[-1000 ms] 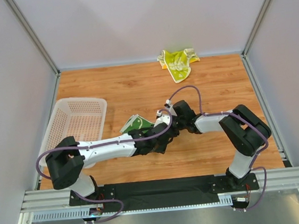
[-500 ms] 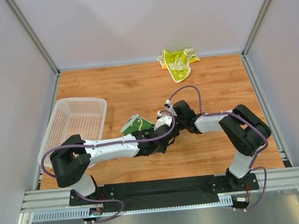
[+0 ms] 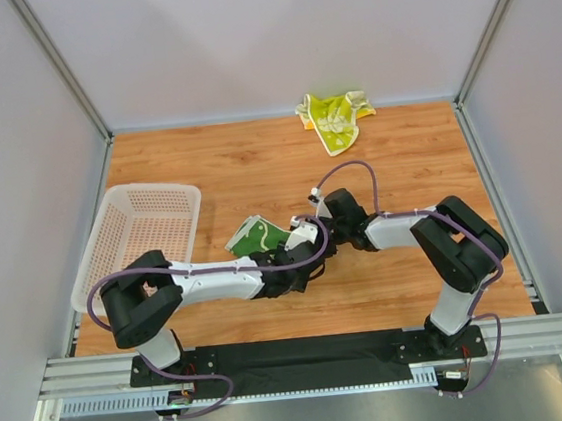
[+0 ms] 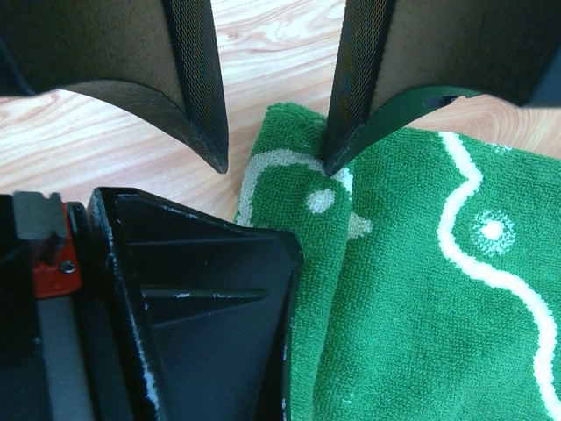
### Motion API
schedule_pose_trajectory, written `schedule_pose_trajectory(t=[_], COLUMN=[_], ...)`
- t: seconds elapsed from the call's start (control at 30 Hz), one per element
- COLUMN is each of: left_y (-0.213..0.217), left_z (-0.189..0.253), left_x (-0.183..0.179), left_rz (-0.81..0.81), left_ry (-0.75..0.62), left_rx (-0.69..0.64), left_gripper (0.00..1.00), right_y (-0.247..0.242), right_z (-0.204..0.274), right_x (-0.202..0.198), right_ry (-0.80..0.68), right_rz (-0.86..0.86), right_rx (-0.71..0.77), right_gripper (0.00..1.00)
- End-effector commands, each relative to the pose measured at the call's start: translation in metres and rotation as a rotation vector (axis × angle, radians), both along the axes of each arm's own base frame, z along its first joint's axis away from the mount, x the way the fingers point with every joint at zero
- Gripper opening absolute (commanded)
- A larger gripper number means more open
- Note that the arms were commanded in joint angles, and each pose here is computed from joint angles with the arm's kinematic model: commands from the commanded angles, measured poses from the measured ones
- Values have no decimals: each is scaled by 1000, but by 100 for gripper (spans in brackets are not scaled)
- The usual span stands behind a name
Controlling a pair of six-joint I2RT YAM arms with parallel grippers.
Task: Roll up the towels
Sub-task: Roll the towel
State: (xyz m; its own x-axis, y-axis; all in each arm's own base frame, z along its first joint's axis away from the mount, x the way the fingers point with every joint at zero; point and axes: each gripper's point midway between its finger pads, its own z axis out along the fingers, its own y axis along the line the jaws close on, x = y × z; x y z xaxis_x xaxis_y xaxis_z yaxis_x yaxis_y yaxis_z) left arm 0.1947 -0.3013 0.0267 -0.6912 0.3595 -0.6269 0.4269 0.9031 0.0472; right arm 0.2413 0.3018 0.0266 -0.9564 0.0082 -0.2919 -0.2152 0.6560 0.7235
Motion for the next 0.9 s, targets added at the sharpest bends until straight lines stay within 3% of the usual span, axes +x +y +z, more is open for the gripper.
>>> schedule_pose_trajectory(t=[0.0,0.27,0.63,0.87], left_y=[9,30,53,67], left_z=[-16,-37,-78,-90], left_x=[-2,-15,-41,-52], left_rz=[23,10,18,25], left_ry=[14,58,172,214], left_rx=[33,80,123,176], left_gripper=[55,58,45,49], right_y=[-8,-7,-5,-8], right_z=[-20,-19,-19,-20], right_x=[-5,-5,3,19], right_ry=[21,21,33,30], right_rz=[5,16,36,21], right_rx=[-81,-80,-87,-79], right_gripper=[21,21,21,21])
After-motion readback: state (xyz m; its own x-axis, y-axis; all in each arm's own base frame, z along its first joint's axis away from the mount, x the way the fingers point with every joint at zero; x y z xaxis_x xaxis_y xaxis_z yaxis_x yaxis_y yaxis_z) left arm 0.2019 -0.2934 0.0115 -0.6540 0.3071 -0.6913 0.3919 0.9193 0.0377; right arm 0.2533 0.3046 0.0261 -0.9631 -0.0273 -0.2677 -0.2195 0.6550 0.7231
